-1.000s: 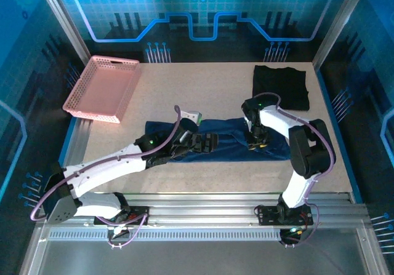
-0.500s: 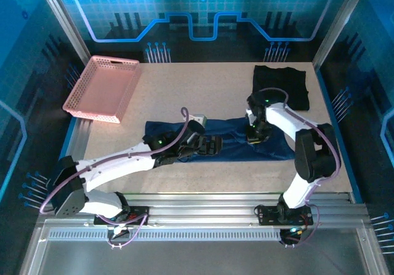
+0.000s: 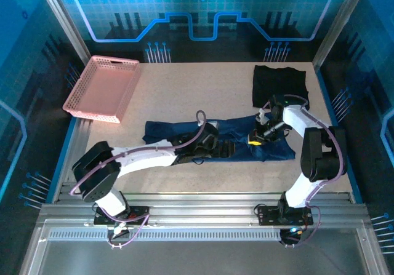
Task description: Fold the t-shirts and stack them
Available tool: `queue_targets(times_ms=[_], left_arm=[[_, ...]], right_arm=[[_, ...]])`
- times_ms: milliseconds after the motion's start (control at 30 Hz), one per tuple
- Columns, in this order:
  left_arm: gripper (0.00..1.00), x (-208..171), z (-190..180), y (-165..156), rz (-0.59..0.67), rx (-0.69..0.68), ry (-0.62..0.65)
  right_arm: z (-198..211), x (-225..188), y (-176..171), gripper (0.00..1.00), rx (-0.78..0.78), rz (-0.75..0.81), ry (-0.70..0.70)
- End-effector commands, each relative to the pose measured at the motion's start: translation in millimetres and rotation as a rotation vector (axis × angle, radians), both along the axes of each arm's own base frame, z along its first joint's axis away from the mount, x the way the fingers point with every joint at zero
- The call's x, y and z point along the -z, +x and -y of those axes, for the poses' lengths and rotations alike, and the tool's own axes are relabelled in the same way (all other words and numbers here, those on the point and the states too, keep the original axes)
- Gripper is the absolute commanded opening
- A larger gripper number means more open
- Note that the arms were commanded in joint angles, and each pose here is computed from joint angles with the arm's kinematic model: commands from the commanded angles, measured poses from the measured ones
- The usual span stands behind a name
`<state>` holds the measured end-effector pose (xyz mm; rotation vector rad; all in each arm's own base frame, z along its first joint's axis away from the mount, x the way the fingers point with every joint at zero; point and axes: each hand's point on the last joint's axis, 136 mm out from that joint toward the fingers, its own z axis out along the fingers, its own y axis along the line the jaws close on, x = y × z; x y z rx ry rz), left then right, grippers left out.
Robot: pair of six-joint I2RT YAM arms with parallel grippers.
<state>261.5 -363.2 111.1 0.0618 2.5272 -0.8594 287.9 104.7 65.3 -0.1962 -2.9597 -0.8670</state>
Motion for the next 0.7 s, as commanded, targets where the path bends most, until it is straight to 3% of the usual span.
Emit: queue_targets(times_ms=[0, 267, 300, 400, 433, 533, 667], left_arm=[[0.94, -25, 35, 5, -0.02, 0.01, -0.165], [0.93, -19, 48, 10, -0.04, 0.011, -0.196], [0.93, -18, 48, 10, -0.042, 0.006, -0.197], [0.93, -17, 48, 12, -0.039, 0.0, -0.191], [0.93, -17, 48, 12, -0.038, 0.003, -0.189], [0.93, -12, 50, 11, -0.053, 0.009, -0.174], [0.92, -2, 54, 12, -0.088, 0.0, -0.167]], right_arm=[[-16, -3, -1, 0.0, 0.024, -0.033, 0.125], [-22, -7, 1, 0.02, 0.081, -0.08, 0.255], [-19, -4, -1, 0.06, 0.079, -0.094, 0.229], [-6, 2, -3, 0.32, 0.09, -0.099, 0.143], [0, 2, -3, 0.36, 0.111, -0.09, 0.124], [25, -4, -8, 0.46, 0.199, -0.059, 0.004], [55, -15, -24, 0.49, 0.284, -0.028, -0.156]])
